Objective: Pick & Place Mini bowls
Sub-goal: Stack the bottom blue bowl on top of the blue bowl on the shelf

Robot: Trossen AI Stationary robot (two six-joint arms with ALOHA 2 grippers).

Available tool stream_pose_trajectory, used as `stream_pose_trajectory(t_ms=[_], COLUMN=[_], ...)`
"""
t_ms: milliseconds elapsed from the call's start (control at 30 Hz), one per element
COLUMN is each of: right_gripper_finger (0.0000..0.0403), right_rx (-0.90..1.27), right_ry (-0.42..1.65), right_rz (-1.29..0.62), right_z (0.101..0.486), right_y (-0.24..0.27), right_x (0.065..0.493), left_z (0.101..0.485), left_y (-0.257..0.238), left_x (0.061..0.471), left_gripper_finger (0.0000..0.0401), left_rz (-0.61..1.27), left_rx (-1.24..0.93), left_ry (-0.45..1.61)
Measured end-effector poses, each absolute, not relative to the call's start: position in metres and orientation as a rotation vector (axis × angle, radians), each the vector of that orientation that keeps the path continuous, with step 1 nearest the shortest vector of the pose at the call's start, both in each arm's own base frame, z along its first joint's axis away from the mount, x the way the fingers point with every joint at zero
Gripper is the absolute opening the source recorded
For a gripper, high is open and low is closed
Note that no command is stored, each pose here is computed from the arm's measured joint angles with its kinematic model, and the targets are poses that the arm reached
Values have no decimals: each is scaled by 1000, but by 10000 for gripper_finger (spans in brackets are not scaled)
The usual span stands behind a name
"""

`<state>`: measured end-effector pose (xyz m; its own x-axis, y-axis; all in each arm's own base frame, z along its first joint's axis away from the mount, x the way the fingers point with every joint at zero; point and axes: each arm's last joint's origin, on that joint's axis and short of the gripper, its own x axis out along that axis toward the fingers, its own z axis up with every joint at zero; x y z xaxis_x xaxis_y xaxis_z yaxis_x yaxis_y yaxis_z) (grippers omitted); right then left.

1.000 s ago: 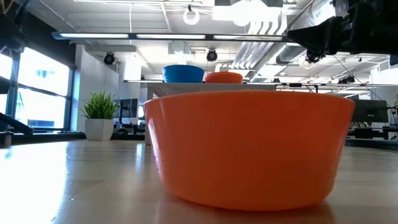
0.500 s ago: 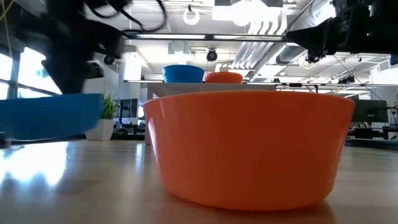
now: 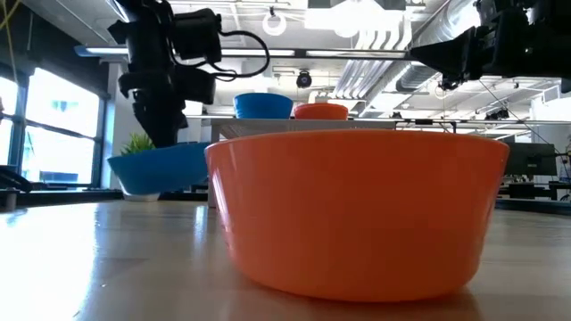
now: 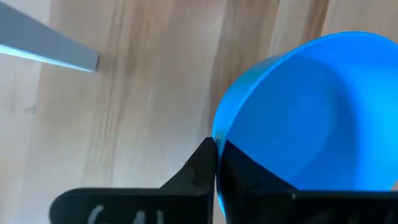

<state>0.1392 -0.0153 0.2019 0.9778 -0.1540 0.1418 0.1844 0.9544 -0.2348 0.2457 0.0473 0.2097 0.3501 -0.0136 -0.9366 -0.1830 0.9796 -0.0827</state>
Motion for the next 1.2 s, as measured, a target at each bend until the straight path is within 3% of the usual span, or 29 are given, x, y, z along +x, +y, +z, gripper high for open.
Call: stream_pose_trajectory(t_ms=[267,467,800,1033,1200], right_gripper_finger=[0,0,0,0,0], right_rx=[-239,-239,-238,-238,-238], right_ry=[-112,-113,-108,-108,-107], right_rz=[-170,-170,-169,-170,-173], right_z=[201,201,200,200,200], right_y=[-15,-15,-15,-15,-15], right_x=[139,139,139,139,139], left_z=[209,207,187,188,211], left_y=[49,49,50,51,51], left_x=[245,248,259,258,262], left_gripper_finger=[29,5,9,49,76], left_rz=[111,122,75,93,91], left_rx=[-143,-143,-168,-167,-167], left_ry=[1220,1216,1273,1285,1324])
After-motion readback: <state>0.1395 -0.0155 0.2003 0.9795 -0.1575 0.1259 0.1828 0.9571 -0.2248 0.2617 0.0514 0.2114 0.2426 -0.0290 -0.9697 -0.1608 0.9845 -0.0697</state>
